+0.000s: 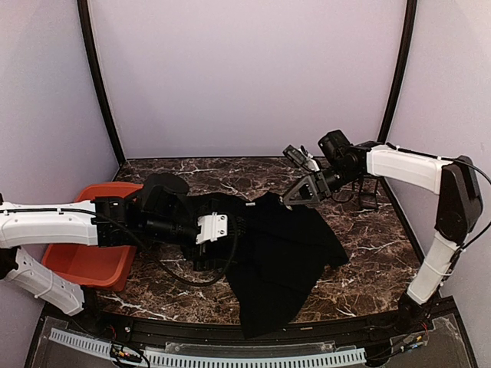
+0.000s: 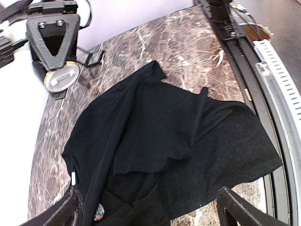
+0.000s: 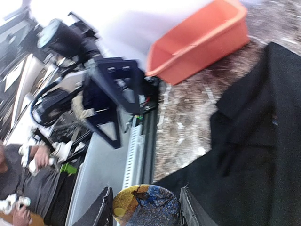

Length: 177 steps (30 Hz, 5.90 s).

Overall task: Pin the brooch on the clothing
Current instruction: Pass from the right arm to the left, then pass from the left arm to the right

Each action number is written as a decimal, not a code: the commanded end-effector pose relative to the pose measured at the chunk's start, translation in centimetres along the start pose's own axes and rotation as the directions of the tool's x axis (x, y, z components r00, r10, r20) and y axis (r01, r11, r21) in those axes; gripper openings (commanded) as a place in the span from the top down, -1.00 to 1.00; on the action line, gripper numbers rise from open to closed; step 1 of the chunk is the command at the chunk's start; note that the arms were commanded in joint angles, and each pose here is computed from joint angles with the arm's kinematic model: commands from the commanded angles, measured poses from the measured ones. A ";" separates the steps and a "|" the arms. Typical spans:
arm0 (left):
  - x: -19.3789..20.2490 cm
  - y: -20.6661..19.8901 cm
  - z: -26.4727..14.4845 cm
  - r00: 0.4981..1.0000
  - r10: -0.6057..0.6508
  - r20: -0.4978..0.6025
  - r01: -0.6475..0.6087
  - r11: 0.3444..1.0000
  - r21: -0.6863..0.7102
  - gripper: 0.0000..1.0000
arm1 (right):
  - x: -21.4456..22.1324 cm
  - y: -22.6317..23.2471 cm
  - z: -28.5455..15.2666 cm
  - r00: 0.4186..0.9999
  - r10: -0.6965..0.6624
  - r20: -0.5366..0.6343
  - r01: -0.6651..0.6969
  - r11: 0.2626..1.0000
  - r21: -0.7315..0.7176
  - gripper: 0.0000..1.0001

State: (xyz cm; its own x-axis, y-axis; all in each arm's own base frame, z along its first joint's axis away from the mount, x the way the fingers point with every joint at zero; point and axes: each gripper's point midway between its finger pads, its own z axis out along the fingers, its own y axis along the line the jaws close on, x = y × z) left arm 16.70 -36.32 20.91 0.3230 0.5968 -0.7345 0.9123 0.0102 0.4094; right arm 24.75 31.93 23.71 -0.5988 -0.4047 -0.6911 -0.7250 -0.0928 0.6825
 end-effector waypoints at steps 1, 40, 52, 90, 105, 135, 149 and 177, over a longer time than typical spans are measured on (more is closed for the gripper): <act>-1.8 -0.3 -0.8 0.993 0.064 0.103 -0.065 0.998 0.008 -0.97 | -0.5 5.3 1.5 0.994 -0.105 0.006 0.105 0.978 -0.178 0.22; -5.1 1.7 3.5 0.964 0.248 0.091 -0.257 0.962 0.094 0.13 | 2.9 6.2 5.9 0.984 -0.096 -0.152 0.068 0.981 -0.183 0.24; -5.3 1.9 4.3 0.961 0.258 0.100 -0.266 0.960 0.086 0.29 | 3.1 5.8 6.2 0.984 -0.077 -0.163 0.047 0.983 -0.180 0.25; -5.2 1.8 4.7 0.964 0.242 0.109 -0.252 0.964 0.089 0.99 | 3.8 4.8 6.7 0.978 -0.068 -0.197 0.040 0.989 -0.142 0.13; -5.3 4.4 3.1 0.977 -0.174 0.121 0.175 0.985 -0.001 0.99 | -0.3 3.3 0.2 0.956 -0.286 -0.064 0.293 0.925 0.243 -0.17; -8.3 5.6 -0.6 0.679 -0.596 0.429 0.500 0.803 0.324 0.99 | -1.9 7.1 4.1 0.788 -0.603 0.127 0.556 0.784 0.275 0.20; -8.2 5.5 -0.8 0.679 -0.590 0.438 0.495 0.807 0.321 0.99 | -2.9 8.6 4.7 0.789 -0.584 0.189 0.551 0.810 0.202 0.54; -8.2 5.7 -1.2 0.680 -0.579 0.450 0.496 0.815 0.300 0.99 | -1.9 7.9 5.1 0.797 -0.584 0.154 0.550 0.808 0.212 0.65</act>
State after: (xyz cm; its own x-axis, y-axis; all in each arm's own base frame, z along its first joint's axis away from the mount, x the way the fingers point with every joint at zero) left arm 19.41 -40.74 28.96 -0.2215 0.0636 -0.9731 0.9731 0.0794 -0.2164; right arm 18.70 36.40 28.35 -0.1366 -0.1497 -0.9792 -0.9837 -0.0964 0.1520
